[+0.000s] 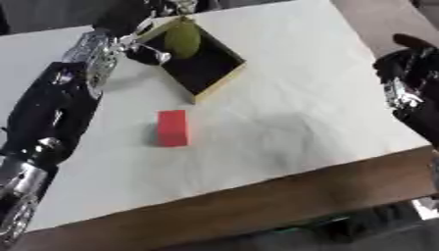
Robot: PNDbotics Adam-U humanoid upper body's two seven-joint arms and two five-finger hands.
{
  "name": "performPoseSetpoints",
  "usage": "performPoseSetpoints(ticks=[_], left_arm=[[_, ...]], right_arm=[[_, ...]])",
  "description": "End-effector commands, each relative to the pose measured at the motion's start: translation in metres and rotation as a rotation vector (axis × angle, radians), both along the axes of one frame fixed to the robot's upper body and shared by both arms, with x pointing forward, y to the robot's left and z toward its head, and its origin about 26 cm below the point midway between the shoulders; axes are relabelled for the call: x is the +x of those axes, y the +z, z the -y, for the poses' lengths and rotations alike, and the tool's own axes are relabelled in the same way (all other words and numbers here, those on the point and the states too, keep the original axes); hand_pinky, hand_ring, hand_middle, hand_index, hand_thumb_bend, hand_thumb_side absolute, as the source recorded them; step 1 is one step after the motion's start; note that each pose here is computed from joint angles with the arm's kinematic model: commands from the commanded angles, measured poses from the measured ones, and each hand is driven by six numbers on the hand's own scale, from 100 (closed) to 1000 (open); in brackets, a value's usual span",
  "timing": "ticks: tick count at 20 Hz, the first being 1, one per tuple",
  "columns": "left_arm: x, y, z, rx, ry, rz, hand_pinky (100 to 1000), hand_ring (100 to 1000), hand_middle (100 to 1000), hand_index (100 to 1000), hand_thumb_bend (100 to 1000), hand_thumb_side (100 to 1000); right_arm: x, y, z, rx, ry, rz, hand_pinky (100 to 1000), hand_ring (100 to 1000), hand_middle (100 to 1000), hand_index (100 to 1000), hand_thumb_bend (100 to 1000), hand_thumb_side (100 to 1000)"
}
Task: Pick up objects on the table and place them in the box.
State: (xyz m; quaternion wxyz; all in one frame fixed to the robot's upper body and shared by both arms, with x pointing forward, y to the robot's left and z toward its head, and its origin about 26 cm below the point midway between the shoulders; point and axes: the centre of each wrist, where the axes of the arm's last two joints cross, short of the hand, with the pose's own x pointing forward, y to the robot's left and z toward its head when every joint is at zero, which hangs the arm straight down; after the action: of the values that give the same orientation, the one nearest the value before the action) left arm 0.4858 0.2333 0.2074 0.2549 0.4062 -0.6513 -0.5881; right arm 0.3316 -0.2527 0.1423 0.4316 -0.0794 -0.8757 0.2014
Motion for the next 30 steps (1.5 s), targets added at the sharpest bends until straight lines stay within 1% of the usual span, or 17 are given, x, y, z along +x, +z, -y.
performPoseSetpoints(ticks=[1, 5, 6, 7, 12, 14, 18, 22, 30], left_arm=[[-0.006, 0.025, -0.010, 0.042, -0.062, 0.022, 790, 770, 788, 902, 437, 374], [-0.020, 0.035, -0.017, 0.120, -0.149, 0.002, 790, 768, 788, 903, 483, 406], [-0.023, 0.035, -0.019, 0.138, -0.166, -0.009, 787, 767, 788, 903, 503, 455], [-0.026, 0.033, -0.020, 0.154, -0.182, -0.025, 785, 766, 787, 901, 513, 470], [-0.042, 0.024, -0.021, 0.221, -0.241, -0.106, 780, 761, 782, 897, 532, 482], [-0.048, 0.019, -0.019, 0.238, -0.258, -0.143, 779, 761, 783, 896, 543, 476], [-0.057, 0.010, -0.008, 0.258, -0.297, -0.223, 772, 758, 779, 892, 561, 521], [-0.062, 0.006, -0.002, 0.248, -0.316, -0.297, 761, 750, 769, 886, 559, 563], [-0.066, -0.002, 0.010, 0.243, -0.303, -0.447, 752, 741, 761, 879, 568, 567]], right_arm=[[0.000, 0.005, 0.003, -0.006, -0.010, 0.016, 715, 711, 625, 885, 100, 442], [-0.001, 0.003, 0.006, -0.007, -0.024, 0.011, 715, 711, 625, 885, 100, 446], [-0.001, 0.002, 0.007, -0.008, -0.026, 0.011, 715, 711, 625, 885, 100, 446], [-0.002, 0.002, 0.007, -0.008, -0.029, 0.010, 715, 711, 625, 885, 100, 447], [-0.002, 0.002, 0.009, -0.009, -0.038, 0.010, 715, 710, 625, 885, 100, 447], [-0.002, 0.002, 0.009, -0.009, -0.041, 0.010, 715, 710, 625, 885, 100, 447], [-0.002, 0.002, 0.009, -0.010, -0.039, 0.010, 715, 710, 625, 885, 100, 445], [-0.002, 0.002, 0.009, -0.009, -0.040, 0.010, 715, 710, 625, 885, 100, 445], [-0.001, 0.001, 0.008, -0.008, -0.037, 0.007, 715, 710, 624, 885, 100, 444]])
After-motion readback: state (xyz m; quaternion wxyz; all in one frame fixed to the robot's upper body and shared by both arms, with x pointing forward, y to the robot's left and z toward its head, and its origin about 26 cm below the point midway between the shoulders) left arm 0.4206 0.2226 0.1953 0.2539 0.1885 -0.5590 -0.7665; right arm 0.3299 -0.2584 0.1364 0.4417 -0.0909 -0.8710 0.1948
